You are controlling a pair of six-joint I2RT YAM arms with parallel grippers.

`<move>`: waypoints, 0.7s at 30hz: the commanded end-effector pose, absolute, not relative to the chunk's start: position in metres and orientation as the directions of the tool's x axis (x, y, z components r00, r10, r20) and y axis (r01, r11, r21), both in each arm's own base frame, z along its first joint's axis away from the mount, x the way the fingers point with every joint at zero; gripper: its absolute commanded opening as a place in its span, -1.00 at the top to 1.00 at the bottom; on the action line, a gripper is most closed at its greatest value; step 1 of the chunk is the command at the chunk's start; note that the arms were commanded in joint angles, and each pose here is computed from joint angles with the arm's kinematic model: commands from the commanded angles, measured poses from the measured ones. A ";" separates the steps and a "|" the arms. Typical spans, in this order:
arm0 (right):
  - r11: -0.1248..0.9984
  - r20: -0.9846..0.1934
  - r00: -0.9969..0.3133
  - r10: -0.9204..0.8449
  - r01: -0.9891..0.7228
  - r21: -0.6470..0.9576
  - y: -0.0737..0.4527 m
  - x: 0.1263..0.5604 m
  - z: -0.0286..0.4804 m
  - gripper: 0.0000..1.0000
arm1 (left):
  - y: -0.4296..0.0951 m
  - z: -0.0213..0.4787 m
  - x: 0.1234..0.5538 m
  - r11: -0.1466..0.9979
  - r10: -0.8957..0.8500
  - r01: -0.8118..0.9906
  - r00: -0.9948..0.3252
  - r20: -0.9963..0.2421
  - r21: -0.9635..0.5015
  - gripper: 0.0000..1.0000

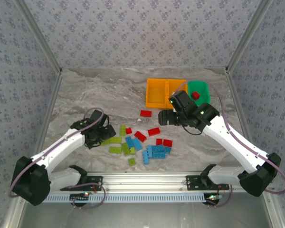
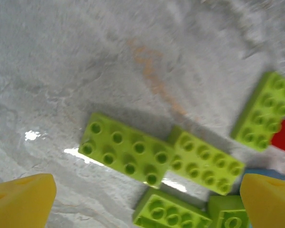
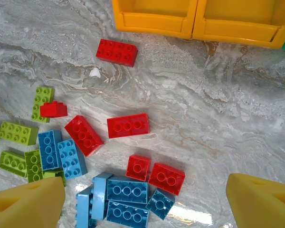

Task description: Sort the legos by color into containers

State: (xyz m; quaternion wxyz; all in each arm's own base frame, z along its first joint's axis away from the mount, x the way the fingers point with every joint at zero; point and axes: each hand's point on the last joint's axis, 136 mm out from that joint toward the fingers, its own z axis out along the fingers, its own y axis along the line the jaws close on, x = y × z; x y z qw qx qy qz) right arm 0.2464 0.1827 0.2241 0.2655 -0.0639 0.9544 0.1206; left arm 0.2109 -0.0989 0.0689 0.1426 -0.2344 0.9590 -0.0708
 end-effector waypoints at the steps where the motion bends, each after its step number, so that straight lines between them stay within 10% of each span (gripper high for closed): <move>1: 0.960 -0.530 -0.845 -0.071 -0.202 0.194 0.186 0.246 0.232 -0.81 | -0.089 0.050 0.198 0.892 -0.453 -0.435 -0.866 -0.212 -0.125 -0.99; 21: 0.962 -0.530 -0.845 -0.073 -0.199 0.185 0.185 0.243 0.233 -0.82 | -0.071 0.004 0.191 0.852 -0.522 -0.511 -0.842 -0.132 -0.114 -0.45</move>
